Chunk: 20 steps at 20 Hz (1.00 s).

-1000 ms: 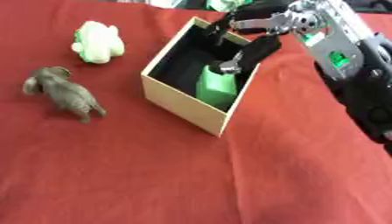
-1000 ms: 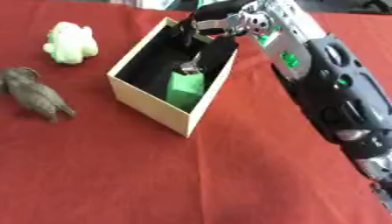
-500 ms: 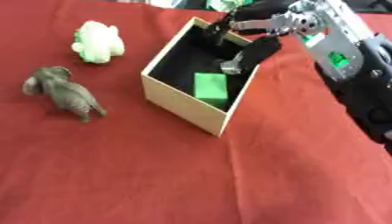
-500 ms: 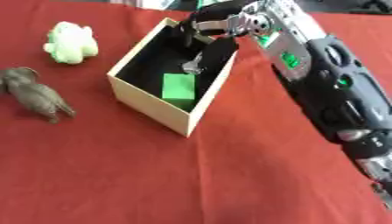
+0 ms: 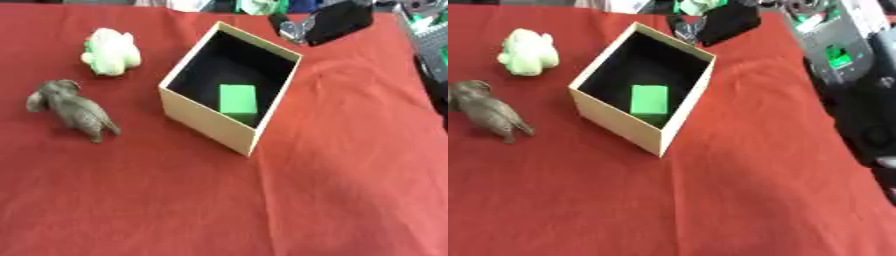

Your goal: Pick up objects on the table and place them in the box.

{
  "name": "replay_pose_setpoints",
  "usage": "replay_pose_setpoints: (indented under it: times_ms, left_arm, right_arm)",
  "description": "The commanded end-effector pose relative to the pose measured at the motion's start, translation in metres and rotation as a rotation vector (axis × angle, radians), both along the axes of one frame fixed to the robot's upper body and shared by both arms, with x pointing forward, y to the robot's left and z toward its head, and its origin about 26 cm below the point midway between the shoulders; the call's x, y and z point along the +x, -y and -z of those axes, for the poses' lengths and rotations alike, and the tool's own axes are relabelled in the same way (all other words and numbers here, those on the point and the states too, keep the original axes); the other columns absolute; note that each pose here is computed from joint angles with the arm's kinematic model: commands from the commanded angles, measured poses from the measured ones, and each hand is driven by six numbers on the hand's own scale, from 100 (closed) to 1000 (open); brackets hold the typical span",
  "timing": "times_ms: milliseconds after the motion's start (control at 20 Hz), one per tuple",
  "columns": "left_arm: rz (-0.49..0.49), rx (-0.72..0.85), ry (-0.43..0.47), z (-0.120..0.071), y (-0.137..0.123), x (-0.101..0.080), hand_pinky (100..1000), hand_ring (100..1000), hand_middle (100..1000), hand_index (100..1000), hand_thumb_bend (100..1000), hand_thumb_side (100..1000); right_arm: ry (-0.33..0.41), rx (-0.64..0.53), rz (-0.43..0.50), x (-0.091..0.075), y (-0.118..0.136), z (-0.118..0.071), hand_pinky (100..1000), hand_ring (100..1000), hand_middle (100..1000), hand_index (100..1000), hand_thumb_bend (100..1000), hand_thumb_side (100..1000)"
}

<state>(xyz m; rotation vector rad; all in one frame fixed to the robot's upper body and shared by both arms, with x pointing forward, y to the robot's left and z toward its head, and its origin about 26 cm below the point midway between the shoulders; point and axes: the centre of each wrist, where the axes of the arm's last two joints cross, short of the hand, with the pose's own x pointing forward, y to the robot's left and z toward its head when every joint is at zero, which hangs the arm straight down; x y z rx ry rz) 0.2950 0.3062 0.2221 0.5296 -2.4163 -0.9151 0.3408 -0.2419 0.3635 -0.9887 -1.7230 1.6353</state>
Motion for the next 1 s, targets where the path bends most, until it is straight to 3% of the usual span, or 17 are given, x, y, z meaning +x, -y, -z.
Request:
replay_pose_setpoints:
  times_ms: [50,350,450,550,600,650,850,1000]
  left_arm:
    - [-0.115,0.263,0.109,-0.031,-0.011,-0.004,655,683,654,781,100,722]
    - [-0.194,0.551,0.181,-0.06,-0.012,-0.006,680,741,720,808,100,759]
    - [-0.198,0.655,0.194,-0.069,-0.01,-0.006,693,765,744,811,111,718]
    - [-0.204,0.759,0.206,-0.076,-0.008,-0.006,706,795,770,820,313,693]
    - [-0.209,0.813,0.215,-0.08,-0.007,-0.007,719,819,782,821,479,698]
    - [-0.217,0.873,0.23,-0.085,-0.007,-0.007,726,830,784,817,548,707]
    - [-0.229,1.038,0.235,-0.094,-0.001,-0.007,762,875,810,845,673,796]
    - [-0.218,1.133,0.192,-0.097,0.003,-0.004,764,886,815,848,705,827]
  right_arm:
    - [0.111,0.081,0.008,-0.027,0.013,-0.017,849,848,704,996,100,695]
    - [0.158,0.241,0.017,-0.048,0.028,-0.001,846,831,677,1000,100,820]
    - [0.171,0.299,0.021,-0.048,0.033,0.005,845,827,671,1000,100,828]
    - [0.179,0.349,0.02,-0.048,0.038,0.012,845,824,668,1000,100,833]
    - [0.181,0.368,0.019,-0.047,0.04,0.014,845,821,667,1000,100,832]
    - [0.182,0.385,0.021,-0.047,0.042,0.017,844,820,665,1000,100,830]
    - [0.176,0.426,0.026,-0.046,0.045,0.024,843,815,662,1000,100,830]
    - [0.17,0.446,0.034,-0.046,0.047,0.027,841,811,659,1000,100,828]
